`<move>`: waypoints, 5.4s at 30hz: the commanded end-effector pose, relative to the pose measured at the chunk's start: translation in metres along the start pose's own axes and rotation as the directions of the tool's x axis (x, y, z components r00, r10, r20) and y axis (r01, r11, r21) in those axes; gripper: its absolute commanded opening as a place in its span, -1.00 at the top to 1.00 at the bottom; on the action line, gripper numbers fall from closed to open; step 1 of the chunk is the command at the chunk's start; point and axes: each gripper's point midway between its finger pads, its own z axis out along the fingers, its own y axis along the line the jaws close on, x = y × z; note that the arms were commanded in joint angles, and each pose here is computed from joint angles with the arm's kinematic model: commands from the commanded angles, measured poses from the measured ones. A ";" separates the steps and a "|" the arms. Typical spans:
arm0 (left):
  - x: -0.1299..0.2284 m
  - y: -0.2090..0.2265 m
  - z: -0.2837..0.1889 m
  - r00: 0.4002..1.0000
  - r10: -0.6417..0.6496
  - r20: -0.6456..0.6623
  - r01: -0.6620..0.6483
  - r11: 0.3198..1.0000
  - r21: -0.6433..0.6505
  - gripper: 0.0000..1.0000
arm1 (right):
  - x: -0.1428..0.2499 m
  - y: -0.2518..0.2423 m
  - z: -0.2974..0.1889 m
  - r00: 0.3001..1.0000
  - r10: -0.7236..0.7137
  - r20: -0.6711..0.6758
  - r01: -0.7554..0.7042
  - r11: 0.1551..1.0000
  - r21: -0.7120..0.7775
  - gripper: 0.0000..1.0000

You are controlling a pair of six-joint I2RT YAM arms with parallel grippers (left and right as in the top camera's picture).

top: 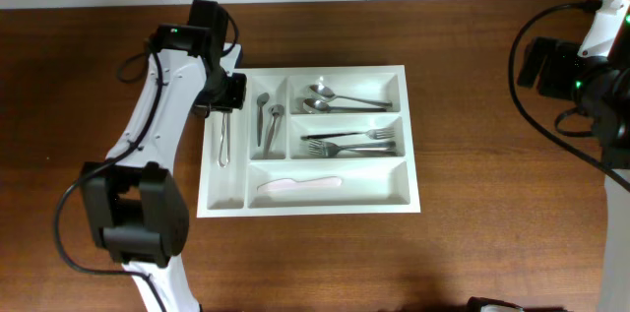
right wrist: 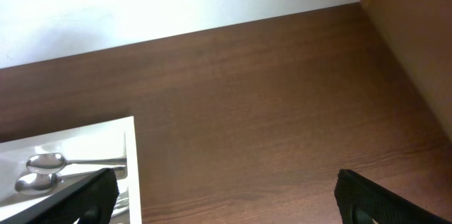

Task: Pack container

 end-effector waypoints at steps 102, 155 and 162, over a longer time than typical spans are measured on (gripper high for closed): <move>0.023 0.164 -0.175 0.921 -0.333 0.203 0.368 0.914 -0.169 -0.99 | 0.282 0.011 0.033 0.958 -0.051 0.282 0.065 0.997 -0.038 -0.98; 0.119 0.043 -0.251 0.446 -0.062 0.893 0.131 0.991 0.004 -0.98 | 0.282 0.011 0.033 0.958 -0.051 0.282 0.065 0.997 -0.038 -0.97; 0.155 0.028 -0.183 0.443 -0.049 0.895 0.091 0.996 0.010 -0.98 | 0.282 0.011 0.033 0.958 -0.051 0.282 0.065 0.997 -0.038 -0.97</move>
